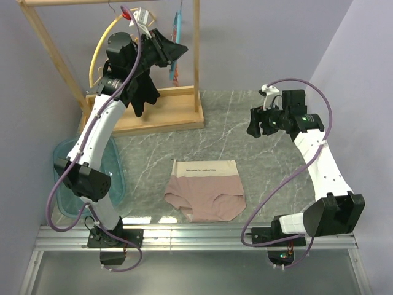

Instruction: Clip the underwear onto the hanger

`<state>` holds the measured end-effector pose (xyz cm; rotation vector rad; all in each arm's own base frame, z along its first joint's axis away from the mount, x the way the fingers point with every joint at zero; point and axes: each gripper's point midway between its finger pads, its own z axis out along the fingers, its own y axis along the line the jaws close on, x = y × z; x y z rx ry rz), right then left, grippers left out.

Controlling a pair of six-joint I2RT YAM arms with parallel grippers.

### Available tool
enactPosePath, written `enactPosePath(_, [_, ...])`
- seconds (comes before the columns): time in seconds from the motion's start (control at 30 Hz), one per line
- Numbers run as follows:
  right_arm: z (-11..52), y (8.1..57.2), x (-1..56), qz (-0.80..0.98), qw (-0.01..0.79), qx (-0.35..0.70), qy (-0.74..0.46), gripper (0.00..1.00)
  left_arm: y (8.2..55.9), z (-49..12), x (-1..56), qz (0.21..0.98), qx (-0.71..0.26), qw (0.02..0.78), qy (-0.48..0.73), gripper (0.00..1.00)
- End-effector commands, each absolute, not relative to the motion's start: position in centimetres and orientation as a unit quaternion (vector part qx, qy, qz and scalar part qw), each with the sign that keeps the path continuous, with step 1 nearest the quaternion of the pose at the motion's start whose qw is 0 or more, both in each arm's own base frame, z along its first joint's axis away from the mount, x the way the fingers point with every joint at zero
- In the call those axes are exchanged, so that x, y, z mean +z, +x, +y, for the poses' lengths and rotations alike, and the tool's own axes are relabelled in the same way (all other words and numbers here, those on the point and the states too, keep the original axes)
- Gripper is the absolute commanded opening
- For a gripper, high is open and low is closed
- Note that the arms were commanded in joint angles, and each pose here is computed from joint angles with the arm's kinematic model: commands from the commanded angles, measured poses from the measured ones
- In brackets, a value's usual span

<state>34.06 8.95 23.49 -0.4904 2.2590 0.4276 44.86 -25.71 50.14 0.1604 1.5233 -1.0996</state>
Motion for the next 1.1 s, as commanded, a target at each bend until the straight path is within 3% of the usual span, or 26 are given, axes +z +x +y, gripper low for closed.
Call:
enactPosePath(0.0, [9.0, 33.2, 25.0, 0.874, 0.409, 0.171, -0.198, 0.72, 43.1, -25.2, 55.9, 0.585, -0.494, 0.636, 0.094, 0.17])
enactPosePath(0.07, [9.0, 33.0, 24.9, 0.874, 0.41, 0.174, -0.194, 0.72, 42.9, -24.8, 57.2, 0.574, -0.492, 0.648, 0.092, 0.06])
enactPosePath(0.17, [9.1, 32.9, 24.9, 0.874, 0.408, 0.178, -0.194, 0.72, 42.8, -24.4, 58.7, 0.558, -0.489, 0.664, 0.092, 0.0])
enactPosePath(0.43, [9.1, 32.8, 25.0, 0.874, 0.406, 0.178, -0.2, 0.72, 41.1, -21.2, 62.9, 0.506, -0.469, 0.722, 0.057, 0.0])
enactPosePath(0.73, [9.7, 33.0, 24.9, 0.872, 0.402, 0.192, -0.203, 0.72, 38.6, -19.3, 64.1, 0.502, -0.461, 0.731, 0.038, 0.0])
enactPosePath(1.07, [9.6, 33.3, 26.2, 0.859, 0.422, 0.183, -0.225, 0.72, 35.9, -19.4, 54.9, 0.605, -0.474, 0.637, 0.051, 0.0])
